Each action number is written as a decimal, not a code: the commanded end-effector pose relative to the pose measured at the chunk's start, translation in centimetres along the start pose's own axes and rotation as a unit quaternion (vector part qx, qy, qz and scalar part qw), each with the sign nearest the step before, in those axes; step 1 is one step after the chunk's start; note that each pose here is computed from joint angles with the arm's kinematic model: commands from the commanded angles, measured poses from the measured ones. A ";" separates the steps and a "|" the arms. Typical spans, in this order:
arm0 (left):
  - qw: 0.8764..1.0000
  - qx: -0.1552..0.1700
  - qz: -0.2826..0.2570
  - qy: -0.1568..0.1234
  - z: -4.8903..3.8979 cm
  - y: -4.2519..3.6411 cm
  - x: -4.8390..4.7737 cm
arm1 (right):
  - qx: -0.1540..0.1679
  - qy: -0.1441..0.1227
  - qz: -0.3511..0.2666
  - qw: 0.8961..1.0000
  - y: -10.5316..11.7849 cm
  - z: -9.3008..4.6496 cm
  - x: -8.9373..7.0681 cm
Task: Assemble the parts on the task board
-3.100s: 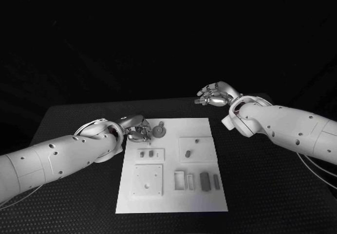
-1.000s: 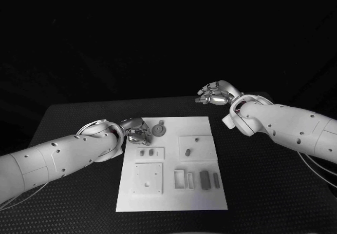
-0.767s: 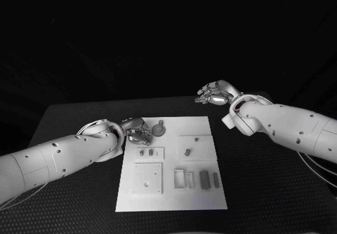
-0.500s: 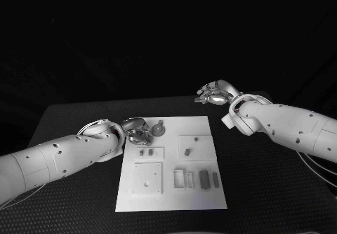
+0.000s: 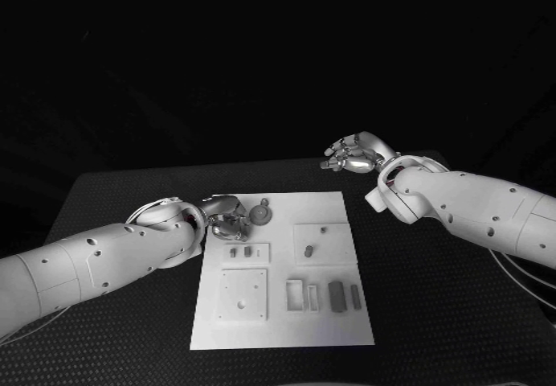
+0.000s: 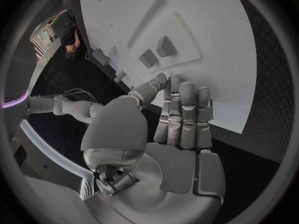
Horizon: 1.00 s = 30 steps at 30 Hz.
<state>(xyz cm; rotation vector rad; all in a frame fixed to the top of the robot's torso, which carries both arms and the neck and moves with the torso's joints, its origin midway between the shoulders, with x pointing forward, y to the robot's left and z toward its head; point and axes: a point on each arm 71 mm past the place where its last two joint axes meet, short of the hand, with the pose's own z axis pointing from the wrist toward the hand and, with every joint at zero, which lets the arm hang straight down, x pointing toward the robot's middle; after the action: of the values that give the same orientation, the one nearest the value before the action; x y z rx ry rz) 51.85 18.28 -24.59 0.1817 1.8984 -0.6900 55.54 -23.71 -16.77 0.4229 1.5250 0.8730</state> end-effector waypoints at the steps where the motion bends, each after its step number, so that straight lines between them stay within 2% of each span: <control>1: 1.000 0.000 -0.012 0.025 -0.06 0.01 1.01 | -0.005 0.006 0.001 1.000 0.1 0.0 0.1; 9: 1.000 0.008 -0.017 0.024 -0.05 -0.34 1.05 | -0.005 0.005 0.001 1.000 0.1 0.0 0.1; 30: 1.000 0.005 -0.022 0.005 -0.29 0.09 0.68 | -0.003 0.006 0.002 1.000 -0.1 -0.1 0.1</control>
<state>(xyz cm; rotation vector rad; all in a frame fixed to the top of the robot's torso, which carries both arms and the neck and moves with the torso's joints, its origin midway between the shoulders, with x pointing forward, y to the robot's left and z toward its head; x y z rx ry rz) 51.39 18.59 -25.33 0.1548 1.9293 -0.7071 55.52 -23.82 -16.90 0.4265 1.5268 0.8711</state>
